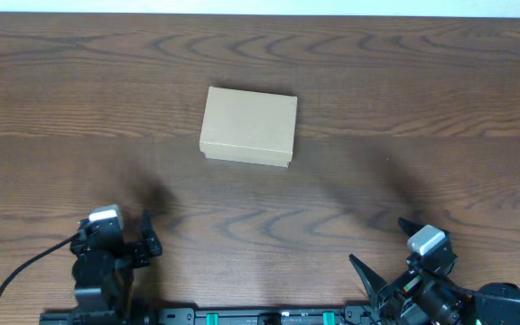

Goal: Pack container

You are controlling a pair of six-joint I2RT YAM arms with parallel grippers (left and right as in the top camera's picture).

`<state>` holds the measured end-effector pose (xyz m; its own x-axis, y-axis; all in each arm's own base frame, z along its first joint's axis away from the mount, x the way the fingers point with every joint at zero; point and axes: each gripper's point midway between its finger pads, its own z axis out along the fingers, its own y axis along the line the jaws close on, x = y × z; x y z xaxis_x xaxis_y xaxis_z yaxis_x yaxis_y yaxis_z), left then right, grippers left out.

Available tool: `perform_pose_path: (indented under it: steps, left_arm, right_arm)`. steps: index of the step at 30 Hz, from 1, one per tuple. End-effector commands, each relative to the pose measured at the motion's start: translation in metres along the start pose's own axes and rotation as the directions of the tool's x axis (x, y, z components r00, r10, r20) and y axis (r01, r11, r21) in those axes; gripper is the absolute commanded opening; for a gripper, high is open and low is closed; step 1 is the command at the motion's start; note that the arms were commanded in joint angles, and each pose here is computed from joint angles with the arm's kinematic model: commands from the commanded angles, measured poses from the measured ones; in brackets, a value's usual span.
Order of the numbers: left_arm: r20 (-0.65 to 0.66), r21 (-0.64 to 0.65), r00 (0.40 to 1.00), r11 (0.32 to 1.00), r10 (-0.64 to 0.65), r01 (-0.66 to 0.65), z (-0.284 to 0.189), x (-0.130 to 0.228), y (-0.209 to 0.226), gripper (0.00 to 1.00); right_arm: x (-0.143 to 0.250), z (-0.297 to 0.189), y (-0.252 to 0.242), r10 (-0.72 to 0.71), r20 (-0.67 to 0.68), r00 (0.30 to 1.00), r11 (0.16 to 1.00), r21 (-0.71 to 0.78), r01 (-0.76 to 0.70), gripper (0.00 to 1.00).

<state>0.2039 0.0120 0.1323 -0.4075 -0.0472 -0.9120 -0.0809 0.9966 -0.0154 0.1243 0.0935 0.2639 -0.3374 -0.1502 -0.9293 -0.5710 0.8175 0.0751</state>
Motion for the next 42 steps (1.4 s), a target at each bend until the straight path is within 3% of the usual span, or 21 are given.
perform_pose_path:
  steps: [1, 6, 32, 36, 42]
  left_arm:
    - [-0.023, -0.033, 0.999, 0.999, 0.028, -0.029, 0.008, 0.014, 0.005, 0.95]
    - [-0.072, -0.047, 0.997, 0.998, 0.033, -0.036, 0.016, 0.034, 0.008, 0.95]
    - [-0.070, -0.069, 0.997, 0.997, 0.031, -0.036, 0.016, 0.033, 0.012, 0.95]
    - [-0.070, -0.068, 0.997, 0.997, 0.031, -0.036, 0.016, 0.033, 0.012, 0.96]
    - [-0.070, -0.068, 0.997, 0.997, 0.031, -0.036, 0.016, 0.033, 0.012, 0.96]
  right_arm:
    - [0.001, -0.001, -0.002, 0.017, 0.003, 1.000, 1.000, 0.011, -0.017, 0.99]
    - [0.001, -0.001, -0.002, 0.017, 0.003, 1.000, 1.000, 0.011, -0.017, 0.99]
    - [0.004, -0.001, -0.002, 0.016, -0.010, 1.000, 1.000, 0.013, -0.016, 0.99]
    - [0.005, 0.000, -0.010, 0.002, -0.013, 1.000, 0.998, 0.060, -0.002, 0.99]
    - [0.037, 0.019, -0.052, 0.064, -0.077, 0.995, 0.962, 0.268, -0.041, 0.99]
